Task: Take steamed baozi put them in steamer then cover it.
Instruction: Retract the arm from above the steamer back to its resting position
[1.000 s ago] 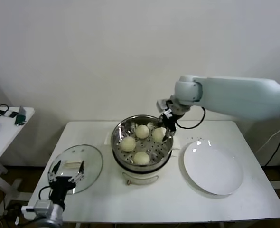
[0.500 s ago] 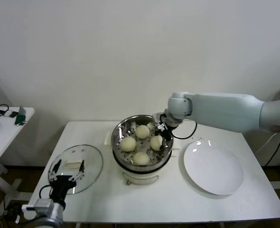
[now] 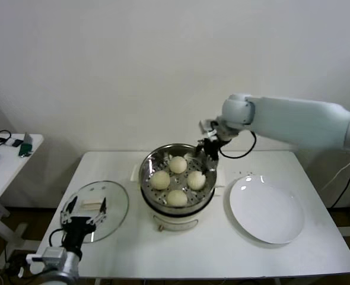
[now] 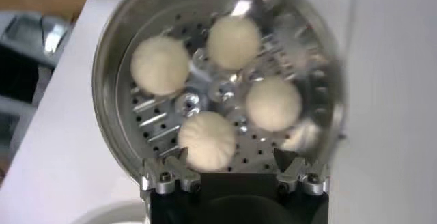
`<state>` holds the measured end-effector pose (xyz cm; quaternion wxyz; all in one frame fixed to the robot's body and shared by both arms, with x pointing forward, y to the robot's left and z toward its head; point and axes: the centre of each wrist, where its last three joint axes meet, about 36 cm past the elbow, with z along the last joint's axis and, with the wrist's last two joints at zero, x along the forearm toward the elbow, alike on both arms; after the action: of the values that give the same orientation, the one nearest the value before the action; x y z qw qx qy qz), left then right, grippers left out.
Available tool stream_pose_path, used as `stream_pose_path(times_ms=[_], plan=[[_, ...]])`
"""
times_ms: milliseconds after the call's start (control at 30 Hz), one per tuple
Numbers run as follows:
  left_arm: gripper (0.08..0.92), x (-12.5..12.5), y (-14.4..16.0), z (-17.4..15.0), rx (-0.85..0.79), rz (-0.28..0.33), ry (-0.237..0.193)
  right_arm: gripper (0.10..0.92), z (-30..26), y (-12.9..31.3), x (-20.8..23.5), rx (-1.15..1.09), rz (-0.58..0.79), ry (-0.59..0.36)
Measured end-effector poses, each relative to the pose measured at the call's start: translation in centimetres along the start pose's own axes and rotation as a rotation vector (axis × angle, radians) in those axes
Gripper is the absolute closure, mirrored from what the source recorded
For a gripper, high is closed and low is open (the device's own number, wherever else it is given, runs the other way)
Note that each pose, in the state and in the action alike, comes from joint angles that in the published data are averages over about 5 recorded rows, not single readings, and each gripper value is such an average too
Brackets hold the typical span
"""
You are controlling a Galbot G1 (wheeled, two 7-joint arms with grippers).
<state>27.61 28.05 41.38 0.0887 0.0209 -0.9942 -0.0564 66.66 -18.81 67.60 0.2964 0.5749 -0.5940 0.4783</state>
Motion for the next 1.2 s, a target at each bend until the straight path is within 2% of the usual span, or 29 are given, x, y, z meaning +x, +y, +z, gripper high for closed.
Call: stream_pose_path(times_ms=[133,300,467,600,800,1200], plan=[[0.177,-0.3,-0.2,-0.1,-0.004,-0.002,-0.02,0.2,1.3,0.2,2.1,-0.09,0.116,-0.145],[0.177,-0.6,-0.4,-0.3,-0.031,-0.007,-0.049,0.2,3.8,1.5,2.8,-0.219,0.334,-0.331],[0.177,-1.0,-0.3,-0.4,-0.07,-0.008,-0.075,0.2,8.2,4.0,2.3,-0.374,0.561,-0.458],[0.177,-1.3,-0.1,-0.3,-0.104,-0.01,-0.098,0.2,12.2,6.9,1.4,-0.479,0.725,-0.514],[0.177,-1.6,0.0,-0.2,-0.146,-0.004,-0.127,0.2,17.3,12.3,-0.5,-0.617,0.898,-0.586],[0.177,-1.6,0.7,-0.2,-0.217,0.001,-0.155,0.2,24.7,25.5,-6.2,-0.839,1.105,-0.674]])
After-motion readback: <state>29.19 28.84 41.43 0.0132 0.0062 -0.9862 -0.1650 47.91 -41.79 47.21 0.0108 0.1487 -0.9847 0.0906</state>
